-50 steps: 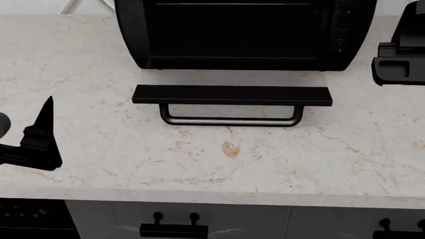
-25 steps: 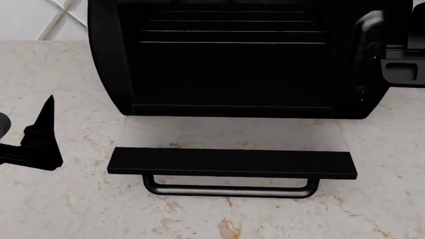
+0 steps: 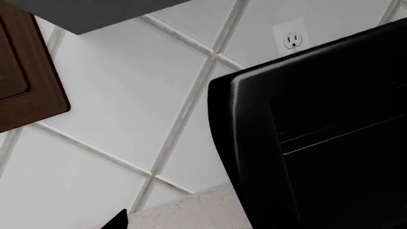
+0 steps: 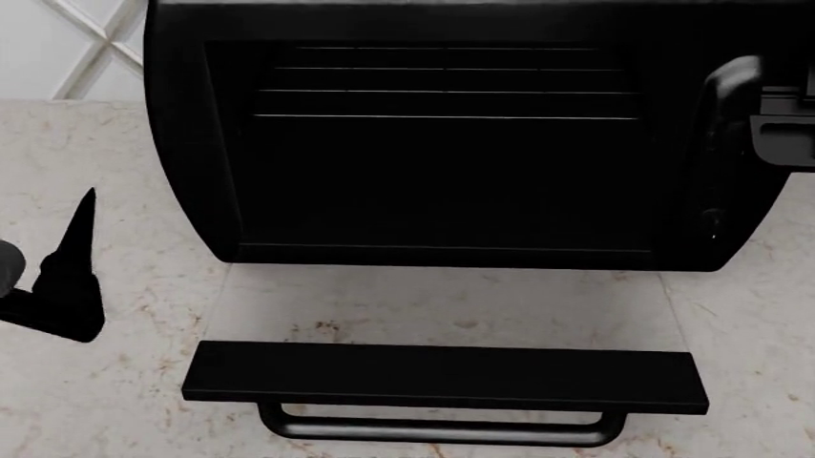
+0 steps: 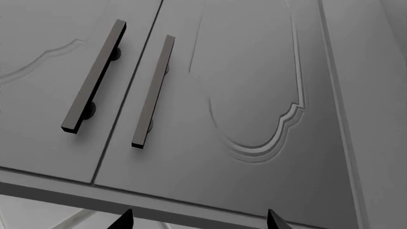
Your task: Close the toaster oven door.
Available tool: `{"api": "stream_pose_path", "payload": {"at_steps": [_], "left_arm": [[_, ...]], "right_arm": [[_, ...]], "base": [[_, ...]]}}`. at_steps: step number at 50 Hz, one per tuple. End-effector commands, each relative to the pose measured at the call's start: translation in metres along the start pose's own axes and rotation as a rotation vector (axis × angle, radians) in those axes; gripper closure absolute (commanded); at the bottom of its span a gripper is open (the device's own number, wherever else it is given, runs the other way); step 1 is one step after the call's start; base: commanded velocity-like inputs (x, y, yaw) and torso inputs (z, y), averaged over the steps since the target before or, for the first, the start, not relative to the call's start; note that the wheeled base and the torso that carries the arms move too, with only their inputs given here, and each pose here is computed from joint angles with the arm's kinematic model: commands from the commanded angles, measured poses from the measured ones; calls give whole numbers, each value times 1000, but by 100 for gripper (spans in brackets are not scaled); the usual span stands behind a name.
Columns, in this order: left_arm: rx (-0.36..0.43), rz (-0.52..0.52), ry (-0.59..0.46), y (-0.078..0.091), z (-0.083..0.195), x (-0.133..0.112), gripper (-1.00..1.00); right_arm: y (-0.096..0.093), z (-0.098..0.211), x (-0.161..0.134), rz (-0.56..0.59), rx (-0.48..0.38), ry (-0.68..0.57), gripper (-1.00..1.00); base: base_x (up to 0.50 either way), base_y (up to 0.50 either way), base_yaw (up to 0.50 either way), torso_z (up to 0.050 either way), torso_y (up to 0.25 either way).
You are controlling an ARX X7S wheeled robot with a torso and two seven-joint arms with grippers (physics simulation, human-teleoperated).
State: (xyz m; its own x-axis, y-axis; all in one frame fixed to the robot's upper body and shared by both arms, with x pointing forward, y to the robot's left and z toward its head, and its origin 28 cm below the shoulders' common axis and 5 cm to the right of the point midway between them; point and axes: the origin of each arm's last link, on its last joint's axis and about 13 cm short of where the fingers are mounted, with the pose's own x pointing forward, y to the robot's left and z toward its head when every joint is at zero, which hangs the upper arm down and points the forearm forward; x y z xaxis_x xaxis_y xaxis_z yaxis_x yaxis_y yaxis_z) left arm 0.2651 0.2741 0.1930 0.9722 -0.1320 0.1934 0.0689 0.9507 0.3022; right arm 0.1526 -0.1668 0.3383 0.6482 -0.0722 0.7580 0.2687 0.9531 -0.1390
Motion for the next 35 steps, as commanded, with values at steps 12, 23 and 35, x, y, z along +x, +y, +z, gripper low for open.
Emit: {"api": "stream_pose_path", "payload": {"at_steps": [12, 23, 35], "left_arm": [[824, -440, -48, 36, -16, -23, -100], [969, -590, -25, 36, -25, -27, -100], [975, -660, -10, 22, -44, -22, -100]], "right_arm": [[0, 3, -1, -3, 9, -15, -100], [-2, 2, -4, -14, 11, -13, -100], [-2, 2, -3, -14, 12, -12, -100]], "base": [[0, 0, 0, 0, 0], [0, 0, 0, 0, 0], [0, 0, 0, 0, 0]]}}
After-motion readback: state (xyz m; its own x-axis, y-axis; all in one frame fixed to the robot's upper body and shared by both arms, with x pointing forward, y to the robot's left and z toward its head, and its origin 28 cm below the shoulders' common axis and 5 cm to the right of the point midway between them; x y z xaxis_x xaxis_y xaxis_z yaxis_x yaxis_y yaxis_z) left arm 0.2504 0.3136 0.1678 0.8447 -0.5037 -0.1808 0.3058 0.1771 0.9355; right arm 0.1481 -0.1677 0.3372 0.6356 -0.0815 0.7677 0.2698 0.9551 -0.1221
